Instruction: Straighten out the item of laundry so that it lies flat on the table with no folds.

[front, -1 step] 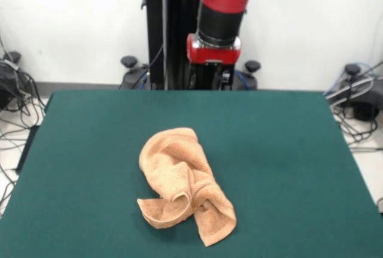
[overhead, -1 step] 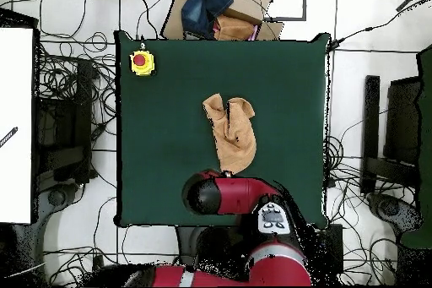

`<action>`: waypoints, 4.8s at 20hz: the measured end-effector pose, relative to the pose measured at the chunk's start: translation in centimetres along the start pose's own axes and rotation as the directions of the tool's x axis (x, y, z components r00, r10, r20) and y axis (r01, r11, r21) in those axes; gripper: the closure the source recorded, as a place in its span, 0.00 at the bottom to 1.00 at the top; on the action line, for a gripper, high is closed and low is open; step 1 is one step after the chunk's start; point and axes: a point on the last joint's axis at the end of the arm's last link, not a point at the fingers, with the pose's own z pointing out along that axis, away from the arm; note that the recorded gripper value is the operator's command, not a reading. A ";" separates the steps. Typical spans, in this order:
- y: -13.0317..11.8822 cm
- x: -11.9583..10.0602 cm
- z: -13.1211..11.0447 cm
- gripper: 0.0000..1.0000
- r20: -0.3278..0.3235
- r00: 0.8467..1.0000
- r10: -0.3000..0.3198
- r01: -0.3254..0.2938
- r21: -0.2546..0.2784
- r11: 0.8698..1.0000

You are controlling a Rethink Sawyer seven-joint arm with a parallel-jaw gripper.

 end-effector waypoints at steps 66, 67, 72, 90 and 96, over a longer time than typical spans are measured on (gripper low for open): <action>-8.1 -14.5 8.0 0.00 0.032 0.997 0.066 -0.068 0.050 0.996; -8.3 -14.1 8.2 0.00 0.026 0.997 0.072 -0.073 0.047 0.996; -9.0 -12.8 9.1 0.00 0.001 0.996 0.091 -0.091 0.038 0.995; -6.2 -8.3 14.0 0.00 -0.095 0.992 0.079 -0.080 -0.004 0.997; -5.7 -7.9 15.3 0.00 -0.072 0.995 0.075 -0.076 -0.005 0.997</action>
